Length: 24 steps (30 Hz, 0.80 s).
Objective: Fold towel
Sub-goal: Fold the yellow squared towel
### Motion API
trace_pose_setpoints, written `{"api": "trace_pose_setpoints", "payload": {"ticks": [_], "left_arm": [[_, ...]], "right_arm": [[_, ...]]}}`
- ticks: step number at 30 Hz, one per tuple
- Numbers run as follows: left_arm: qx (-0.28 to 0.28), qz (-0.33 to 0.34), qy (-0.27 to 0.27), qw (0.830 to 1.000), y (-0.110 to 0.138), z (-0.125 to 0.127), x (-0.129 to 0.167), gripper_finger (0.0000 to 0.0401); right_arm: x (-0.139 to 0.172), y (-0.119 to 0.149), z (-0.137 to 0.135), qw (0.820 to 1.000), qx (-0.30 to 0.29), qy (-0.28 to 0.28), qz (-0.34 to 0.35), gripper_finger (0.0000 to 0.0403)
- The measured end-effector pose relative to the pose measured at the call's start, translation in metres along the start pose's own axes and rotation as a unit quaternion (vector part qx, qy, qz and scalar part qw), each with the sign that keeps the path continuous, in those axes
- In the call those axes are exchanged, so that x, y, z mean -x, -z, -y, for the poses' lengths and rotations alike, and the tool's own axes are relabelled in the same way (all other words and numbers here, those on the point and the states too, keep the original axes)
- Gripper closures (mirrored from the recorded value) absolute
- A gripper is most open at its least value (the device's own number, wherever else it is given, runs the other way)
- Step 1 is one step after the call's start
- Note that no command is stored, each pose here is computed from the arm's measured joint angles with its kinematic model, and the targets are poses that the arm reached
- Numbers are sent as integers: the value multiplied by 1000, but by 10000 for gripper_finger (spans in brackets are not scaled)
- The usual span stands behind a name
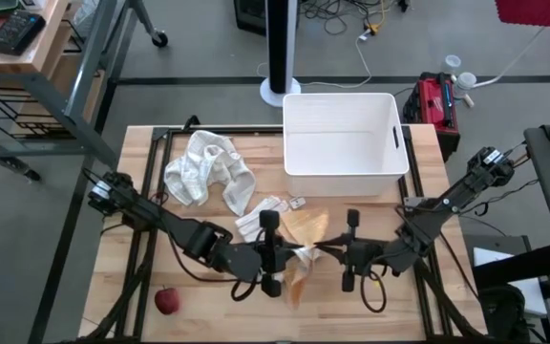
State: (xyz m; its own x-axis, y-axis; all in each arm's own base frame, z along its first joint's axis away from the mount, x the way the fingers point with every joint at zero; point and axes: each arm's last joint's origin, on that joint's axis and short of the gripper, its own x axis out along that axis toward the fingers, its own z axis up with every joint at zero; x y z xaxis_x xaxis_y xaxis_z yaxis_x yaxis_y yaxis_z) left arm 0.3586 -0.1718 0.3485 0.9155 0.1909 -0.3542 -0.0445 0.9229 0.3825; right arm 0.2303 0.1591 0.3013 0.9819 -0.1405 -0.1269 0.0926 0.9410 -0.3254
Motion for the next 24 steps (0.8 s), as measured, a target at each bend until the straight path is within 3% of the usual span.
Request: {"api": "trace_pose_setpoints", "payload": {"ticks": [10,18,24], "left_arm": [[28,-45,-23,998,10,-3,2,398],[54,-48,-25,997,10,-3,5,379],[53,-86,-23,995,18,-3,6,377]], "right_arm": [[5,8,-2,999,6,32,-37,403],[6,4,0,998,11,41,-38,403],[11,0,4,997,22,62,-37,403]]}}
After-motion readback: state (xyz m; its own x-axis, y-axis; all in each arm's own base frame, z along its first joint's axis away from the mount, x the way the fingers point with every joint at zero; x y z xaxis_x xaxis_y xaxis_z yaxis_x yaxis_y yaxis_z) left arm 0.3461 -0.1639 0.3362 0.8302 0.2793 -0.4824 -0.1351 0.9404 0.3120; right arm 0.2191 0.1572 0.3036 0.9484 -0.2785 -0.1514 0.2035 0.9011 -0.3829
